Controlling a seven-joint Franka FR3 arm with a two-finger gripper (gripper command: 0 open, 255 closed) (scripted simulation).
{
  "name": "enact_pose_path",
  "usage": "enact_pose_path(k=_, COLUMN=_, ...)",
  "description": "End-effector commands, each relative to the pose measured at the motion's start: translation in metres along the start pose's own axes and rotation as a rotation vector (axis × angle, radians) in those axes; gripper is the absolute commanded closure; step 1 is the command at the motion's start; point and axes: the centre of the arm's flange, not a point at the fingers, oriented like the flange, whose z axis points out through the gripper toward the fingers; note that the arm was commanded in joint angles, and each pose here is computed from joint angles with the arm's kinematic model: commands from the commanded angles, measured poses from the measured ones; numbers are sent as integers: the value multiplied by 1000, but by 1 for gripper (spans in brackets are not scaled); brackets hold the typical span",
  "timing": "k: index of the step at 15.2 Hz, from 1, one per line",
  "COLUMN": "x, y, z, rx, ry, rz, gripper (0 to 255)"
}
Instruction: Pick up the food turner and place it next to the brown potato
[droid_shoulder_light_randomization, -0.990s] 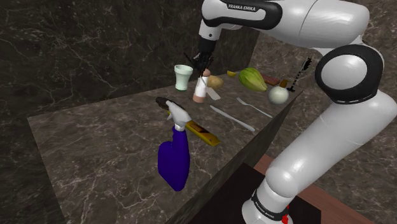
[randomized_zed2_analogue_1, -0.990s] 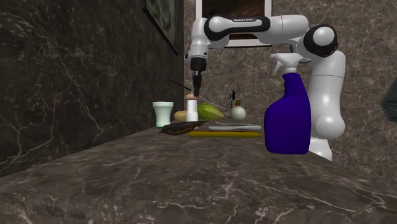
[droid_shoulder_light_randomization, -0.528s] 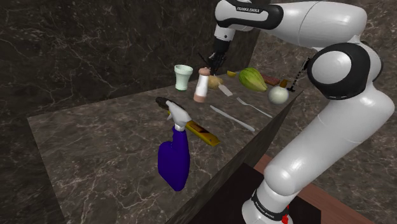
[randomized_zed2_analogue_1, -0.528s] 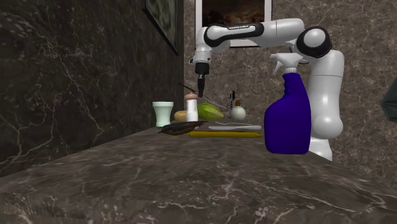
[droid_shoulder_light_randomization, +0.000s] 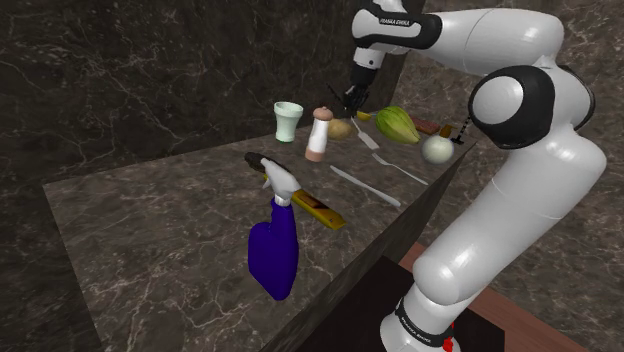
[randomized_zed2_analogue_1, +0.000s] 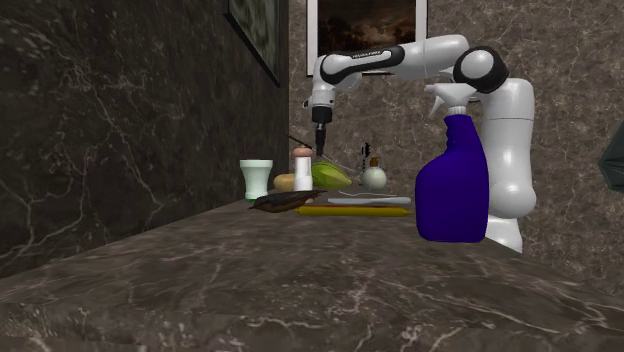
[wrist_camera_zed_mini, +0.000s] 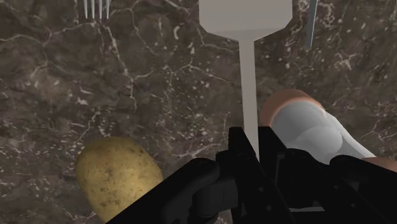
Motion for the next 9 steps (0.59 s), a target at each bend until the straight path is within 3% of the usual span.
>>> enact_pose_path(k=1, x=-1, y=2, z=9, rx=0, ry=0, rz=-1, gripper=255)
enact_pose_path(k=9, x=-4, y=2, z=51, rx=0, ry=0, rz=-1, gripper=255)
